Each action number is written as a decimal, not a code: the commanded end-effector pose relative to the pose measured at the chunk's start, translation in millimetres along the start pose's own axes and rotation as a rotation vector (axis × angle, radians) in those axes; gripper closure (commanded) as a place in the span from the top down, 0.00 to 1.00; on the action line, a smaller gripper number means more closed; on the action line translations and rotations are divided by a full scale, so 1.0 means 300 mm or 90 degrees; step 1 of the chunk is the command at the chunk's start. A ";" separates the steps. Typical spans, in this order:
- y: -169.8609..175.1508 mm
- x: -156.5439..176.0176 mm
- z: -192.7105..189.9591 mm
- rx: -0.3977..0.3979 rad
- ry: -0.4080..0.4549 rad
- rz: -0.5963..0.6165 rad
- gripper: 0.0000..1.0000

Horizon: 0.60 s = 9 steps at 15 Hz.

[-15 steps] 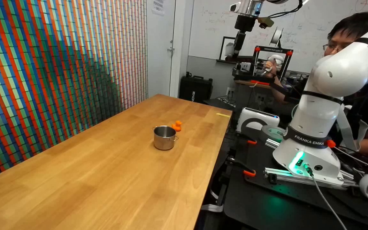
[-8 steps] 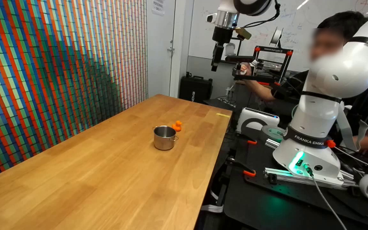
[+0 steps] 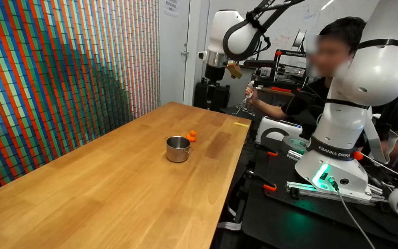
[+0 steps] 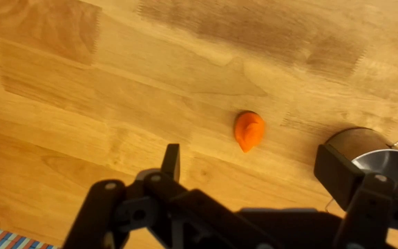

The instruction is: Pick up the rubber duck and put it in the cup

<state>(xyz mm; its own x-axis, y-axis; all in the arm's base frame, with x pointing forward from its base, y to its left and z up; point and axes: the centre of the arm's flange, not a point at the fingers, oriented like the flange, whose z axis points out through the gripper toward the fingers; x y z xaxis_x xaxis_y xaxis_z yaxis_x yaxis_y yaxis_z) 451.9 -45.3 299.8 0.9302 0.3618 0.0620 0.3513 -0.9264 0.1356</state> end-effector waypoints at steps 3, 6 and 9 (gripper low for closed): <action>0.064 0.163 0.321 0.022 -0.039 0.024 1.00; 0.039 0.189 0.452 0.041 -0.067 0.031 1.00; -0.009 0.208 0.549 0.059 -0.087 0.021 1.00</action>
<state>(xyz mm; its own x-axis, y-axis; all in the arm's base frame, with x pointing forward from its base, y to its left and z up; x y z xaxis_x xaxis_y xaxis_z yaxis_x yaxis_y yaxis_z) 504.7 -42.5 165.8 0.9420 0.3291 -0.0653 0.3331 -0.9406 0.0653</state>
